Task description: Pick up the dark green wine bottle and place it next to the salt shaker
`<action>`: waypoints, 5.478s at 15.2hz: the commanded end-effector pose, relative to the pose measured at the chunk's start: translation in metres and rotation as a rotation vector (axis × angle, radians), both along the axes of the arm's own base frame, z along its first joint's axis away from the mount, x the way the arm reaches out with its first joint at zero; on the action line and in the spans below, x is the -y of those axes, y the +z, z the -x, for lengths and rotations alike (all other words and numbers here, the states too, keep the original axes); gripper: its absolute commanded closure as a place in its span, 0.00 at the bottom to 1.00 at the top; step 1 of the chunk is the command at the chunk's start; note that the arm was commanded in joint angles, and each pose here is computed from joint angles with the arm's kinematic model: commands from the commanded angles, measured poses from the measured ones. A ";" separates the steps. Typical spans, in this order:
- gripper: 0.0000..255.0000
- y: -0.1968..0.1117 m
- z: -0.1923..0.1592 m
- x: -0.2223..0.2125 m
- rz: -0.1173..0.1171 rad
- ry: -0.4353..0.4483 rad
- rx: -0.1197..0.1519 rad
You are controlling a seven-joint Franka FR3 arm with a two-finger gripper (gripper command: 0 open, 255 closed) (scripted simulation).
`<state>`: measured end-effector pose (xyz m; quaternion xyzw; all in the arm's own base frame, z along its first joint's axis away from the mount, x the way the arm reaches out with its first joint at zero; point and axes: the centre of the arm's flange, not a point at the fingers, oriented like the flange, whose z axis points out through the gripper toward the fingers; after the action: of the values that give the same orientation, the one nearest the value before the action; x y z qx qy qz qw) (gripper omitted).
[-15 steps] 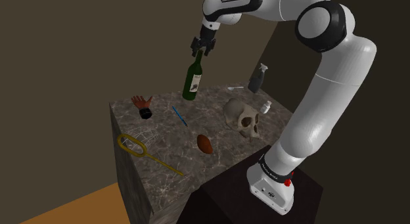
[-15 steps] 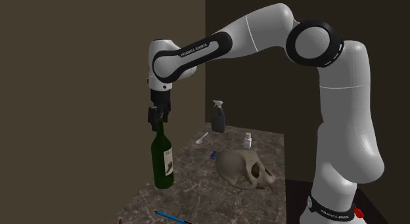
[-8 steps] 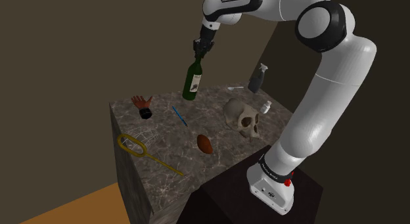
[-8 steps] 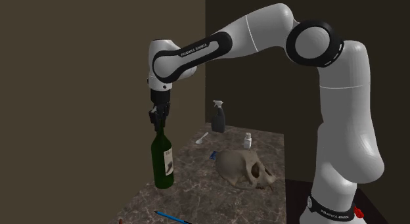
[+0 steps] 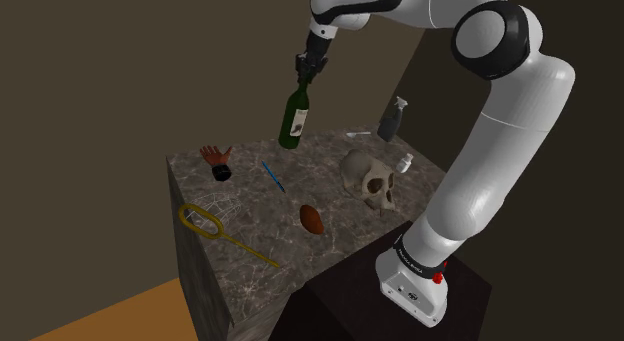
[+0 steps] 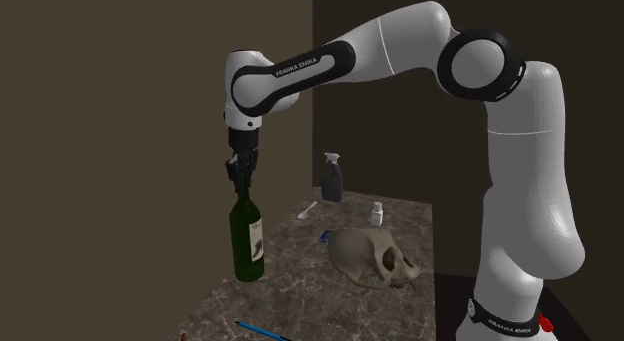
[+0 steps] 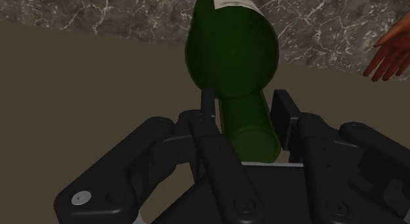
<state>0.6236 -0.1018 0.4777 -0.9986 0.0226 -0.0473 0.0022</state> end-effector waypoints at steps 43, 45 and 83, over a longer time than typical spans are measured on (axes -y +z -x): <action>1.00 0.143 0.170 0.126 0.000 0.000 0.000; 1.00 0.144 0.191 0.141 0.000 0.000 0.000; 1.00 0.108 0.527 0.390 0.000 0.000 0.000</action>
<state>0.0970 -0.4904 0.5917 -0.9986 0.0227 -0.0471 0.0025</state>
